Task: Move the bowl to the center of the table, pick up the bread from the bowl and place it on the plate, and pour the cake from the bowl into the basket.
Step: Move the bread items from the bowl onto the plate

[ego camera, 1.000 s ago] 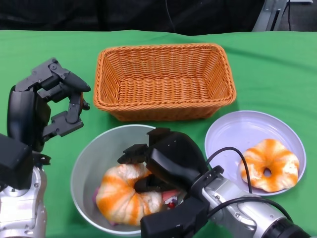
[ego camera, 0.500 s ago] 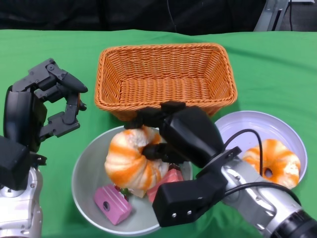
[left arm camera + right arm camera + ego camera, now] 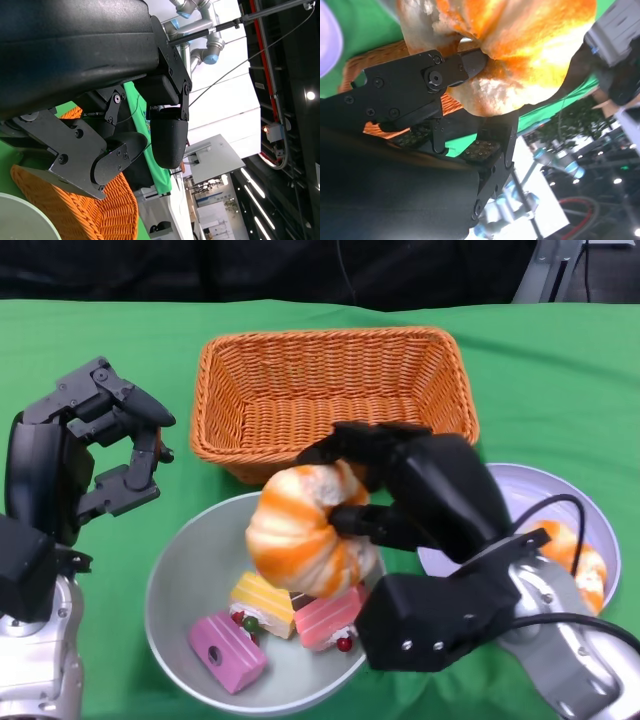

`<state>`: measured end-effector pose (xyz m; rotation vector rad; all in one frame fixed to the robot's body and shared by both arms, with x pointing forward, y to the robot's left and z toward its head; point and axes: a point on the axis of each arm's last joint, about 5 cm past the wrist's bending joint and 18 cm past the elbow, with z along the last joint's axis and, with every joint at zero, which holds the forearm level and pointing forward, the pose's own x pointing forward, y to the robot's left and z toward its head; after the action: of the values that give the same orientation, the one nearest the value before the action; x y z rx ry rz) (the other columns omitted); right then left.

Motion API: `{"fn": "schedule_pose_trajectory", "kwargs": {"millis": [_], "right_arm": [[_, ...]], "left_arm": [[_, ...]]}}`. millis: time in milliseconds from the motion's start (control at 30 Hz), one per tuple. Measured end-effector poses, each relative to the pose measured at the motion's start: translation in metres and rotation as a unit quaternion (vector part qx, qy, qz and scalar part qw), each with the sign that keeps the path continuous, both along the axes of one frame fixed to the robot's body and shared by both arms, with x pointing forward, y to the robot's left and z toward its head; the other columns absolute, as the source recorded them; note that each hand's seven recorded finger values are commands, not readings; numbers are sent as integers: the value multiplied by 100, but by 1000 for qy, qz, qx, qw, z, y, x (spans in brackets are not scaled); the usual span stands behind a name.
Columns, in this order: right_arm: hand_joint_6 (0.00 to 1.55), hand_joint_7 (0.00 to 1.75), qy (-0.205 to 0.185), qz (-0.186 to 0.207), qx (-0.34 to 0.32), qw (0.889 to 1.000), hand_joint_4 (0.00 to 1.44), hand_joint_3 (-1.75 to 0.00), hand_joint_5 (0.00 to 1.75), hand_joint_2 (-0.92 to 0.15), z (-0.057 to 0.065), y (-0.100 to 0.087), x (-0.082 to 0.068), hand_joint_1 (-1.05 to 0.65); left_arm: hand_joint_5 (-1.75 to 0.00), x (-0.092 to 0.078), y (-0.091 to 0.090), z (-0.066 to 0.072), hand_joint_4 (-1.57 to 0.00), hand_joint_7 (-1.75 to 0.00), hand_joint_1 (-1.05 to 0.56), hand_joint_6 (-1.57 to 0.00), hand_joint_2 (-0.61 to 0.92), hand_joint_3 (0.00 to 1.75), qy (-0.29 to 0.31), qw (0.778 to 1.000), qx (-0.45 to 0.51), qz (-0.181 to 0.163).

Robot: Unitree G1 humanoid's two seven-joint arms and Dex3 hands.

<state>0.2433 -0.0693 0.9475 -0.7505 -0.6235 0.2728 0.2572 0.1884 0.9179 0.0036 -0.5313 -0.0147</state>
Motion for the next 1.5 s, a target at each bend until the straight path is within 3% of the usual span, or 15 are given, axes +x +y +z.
{"fn": "schedule_pose_trajectory", "kwargs": {"millis": [233, 500, 833, 1167, 1500], "right_arm": [[81, 90, -3, -49, 33, 998, 71, -2, 139, -88, 8, -26, -6, -22], [81, 85, 8, -132, 13, 991, 69, -2, 137, -90, 2, -66, -4, -19], [83, 77, 76, -201, -29, 976, 71, -1, 127, -90, -24, -99, -7, -19], [91, 62, 121, -243, -59, 961, 76, 0, 116, -89, -54, -111, -2, -18], [93, 53, 134, -258, -79, 953, 75, 0, 111, -91, -68, -108, 11, -21]], "left_arm": [[-154, 1, 1, 0, -82, -128, -3, -84, 59, 105, 2, 1000, 1, 1], [-155, 1, 2, 0, -83, -128, -1, -84, 59, 107, 3, 1000, 6, -3], [-154, 1, 4, 1, -83, -129, -3, -84, 58, 107, 4, 1000, 10, -4], [-155, 1, 7, 0, -82, -130, -2, -82, 59, 107, 7, 1000, 15, -2], [-153, 1, 7, 0, -82, -130, -3, -82, 58, 108, 7, 1000, 16, -6]]}}
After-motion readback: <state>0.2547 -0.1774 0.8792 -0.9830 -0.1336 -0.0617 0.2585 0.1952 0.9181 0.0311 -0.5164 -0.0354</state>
